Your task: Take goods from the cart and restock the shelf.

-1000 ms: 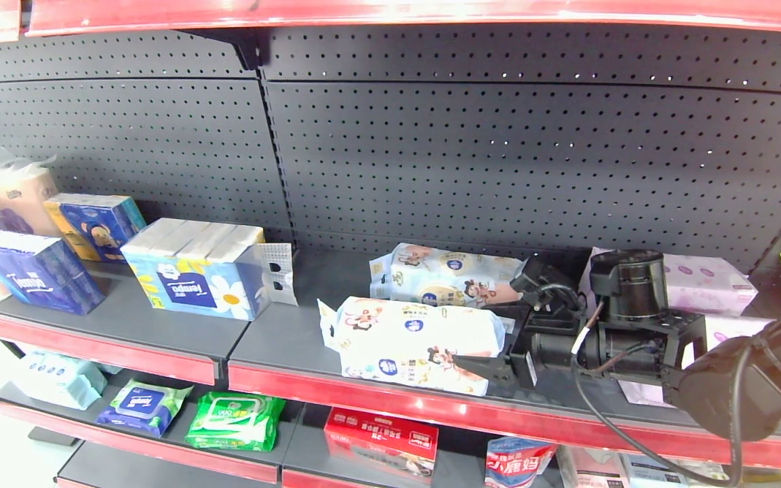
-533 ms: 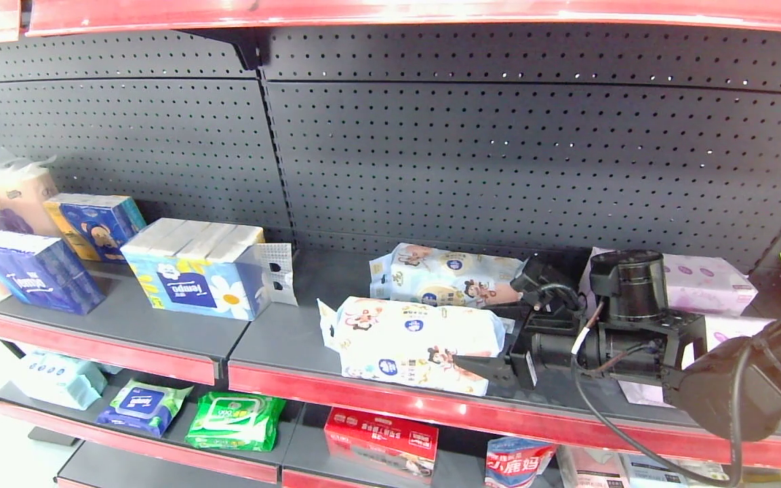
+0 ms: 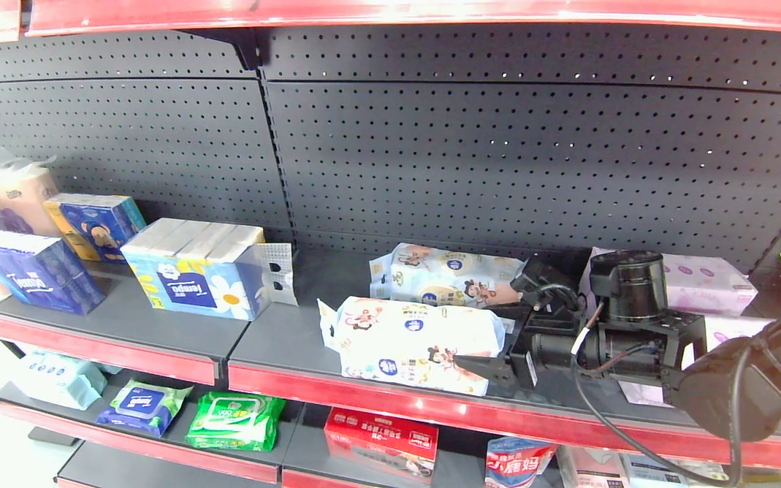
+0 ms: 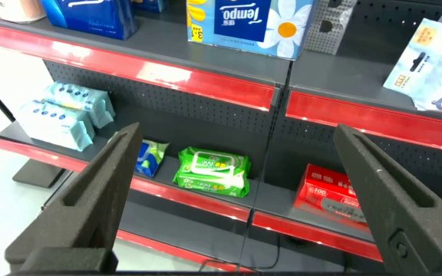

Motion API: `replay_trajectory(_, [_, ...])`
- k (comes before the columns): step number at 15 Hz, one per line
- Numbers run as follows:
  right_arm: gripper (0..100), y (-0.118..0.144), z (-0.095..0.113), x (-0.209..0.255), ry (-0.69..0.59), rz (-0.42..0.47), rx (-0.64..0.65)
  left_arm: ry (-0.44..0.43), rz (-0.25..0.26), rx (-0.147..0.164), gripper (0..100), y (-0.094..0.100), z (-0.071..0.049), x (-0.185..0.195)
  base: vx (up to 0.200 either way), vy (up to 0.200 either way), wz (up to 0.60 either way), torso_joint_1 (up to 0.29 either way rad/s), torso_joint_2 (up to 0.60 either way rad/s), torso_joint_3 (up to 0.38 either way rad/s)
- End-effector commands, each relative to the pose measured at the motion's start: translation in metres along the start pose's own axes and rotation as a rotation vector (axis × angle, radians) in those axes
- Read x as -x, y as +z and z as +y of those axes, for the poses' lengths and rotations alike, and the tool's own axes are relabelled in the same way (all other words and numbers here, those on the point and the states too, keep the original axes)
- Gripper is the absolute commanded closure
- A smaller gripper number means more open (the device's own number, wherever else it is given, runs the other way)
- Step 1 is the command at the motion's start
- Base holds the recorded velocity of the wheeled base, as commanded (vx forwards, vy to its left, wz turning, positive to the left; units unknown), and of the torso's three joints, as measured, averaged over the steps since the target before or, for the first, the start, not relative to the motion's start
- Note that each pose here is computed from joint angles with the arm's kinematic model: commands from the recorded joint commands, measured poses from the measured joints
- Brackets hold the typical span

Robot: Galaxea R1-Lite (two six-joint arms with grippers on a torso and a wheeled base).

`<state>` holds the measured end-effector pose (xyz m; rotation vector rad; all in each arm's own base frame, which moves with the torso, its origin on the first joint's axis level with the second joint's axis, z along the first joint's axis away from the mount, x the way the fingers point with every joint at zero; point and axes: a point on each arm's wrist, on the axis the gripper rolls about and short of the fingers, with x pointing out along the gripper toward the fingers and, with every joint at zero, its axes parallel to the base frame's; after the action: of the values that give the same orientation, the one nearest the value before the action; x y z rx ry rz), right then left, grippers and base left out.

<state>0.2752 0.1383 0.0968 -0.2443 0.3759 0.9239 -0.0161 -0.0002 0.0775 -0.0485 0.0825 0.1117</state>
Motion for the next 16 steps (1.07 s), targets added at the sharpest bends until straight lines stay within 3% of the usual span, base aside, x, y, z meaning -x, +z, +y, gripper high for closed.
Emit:
replay_trajectory(1, [0,0.0,0.0,0.0,0.002,-0.001,0.001,0.002,0.001,0.0,0,0.0,0.0,0.0,0.0,0.0,0.0,0.0,0.0,0.0])
replay_trajectory(2, [0,0.0,0.0,0.0,0.002,-0.001,0.001,0.002,0.001,0.0,0,0.0,0.0,0.0,0.0,0.0,0.0,0.0,0.0,0.0])
replay_trajectory(3, [100,0.0,0.0,0.0,0.0,-0.001,0.001,0.001,0.001,0.0,0,0.0,0.0,0.0,0.0,0.0,0.0,0.0,0.0,0.0])
replay_trajectory(16, [100,0.004,0.001,0.015,-0.018,-0.016,0.007,0.001,0.001,0.0,0,0.0,0.0,0.0,0.0,0.0,0.0,0.0,0.0,0.0])
